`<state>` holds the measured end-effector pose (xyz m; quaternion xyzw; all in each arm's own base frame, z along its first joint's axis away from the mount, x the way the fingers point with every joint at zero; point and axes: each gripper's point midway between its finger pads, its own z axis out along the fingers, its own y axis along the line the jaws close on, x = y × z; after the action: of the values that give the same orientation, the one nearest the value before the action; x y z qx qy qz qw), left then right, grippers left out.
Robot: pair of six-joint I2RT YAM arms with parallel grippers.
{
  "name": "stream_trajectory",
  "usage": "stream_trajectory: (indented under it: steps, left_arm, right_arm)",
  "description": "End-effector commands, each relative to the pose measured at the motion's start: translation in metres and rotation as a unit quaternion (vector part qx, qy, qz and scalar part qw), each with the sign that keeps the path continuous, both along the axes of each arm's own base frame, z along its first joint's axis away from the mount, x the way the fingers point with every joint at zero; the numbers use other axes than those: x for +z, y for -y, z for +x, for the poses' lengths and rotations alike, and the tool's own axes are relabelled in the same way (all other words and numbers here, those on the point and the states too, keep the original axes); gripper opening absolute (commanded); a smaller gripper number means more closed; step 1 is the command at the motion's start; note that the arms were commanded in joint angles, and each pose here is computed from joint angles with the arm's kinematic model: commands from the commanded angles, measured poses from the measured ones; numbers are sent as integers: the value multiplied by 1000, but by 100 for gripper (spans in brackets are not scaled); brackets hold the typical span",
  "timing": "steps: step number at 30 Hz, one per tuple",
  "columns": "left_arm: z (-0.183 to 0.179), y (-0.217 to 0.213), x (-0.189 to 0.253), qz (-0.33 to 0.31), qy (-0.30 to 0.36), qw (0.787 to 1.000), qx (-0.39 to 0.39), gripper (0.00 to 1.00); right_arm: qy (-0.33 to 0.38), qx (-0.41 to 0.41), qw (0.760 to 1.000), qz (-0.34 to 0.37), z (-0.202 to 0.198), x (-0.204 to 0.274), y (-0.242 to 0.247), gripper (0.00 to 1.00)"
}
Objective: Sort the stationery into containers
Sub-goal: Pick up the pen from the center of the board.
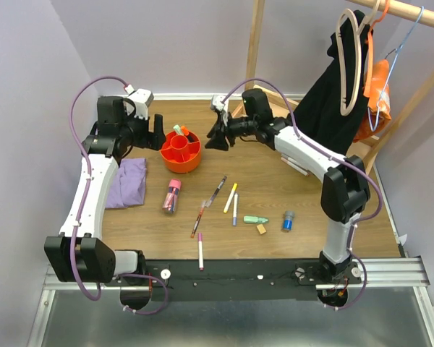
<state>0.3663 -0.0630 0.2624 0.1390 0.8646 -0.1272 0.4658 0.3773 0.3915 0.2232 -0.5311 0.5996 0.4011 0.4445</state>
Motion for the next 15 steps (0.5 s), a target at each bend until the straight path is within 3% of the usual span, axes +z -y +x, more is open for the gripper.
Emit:
stream_trajectory:
  steps: [1,8,11,15]
  left_arm:
    - [-20,1,-18,-21,-33,999,19,92]
    - [-41,2,-37,-39,-43,998,33,96]
    - [-48,-1,-36,-41,-49,998,30,98]
    - [-56,0,-49,-27,-56,998,13,98]
  right_arm:
    - [6,65,990,-129,-51,-35,32,52]
    - [64,99,968,-220,-80,-62,59,53]
    - [97,146,947,-269,-95,-78,75,52]
    - [92,190,925,-315,-112,-99,98,52]
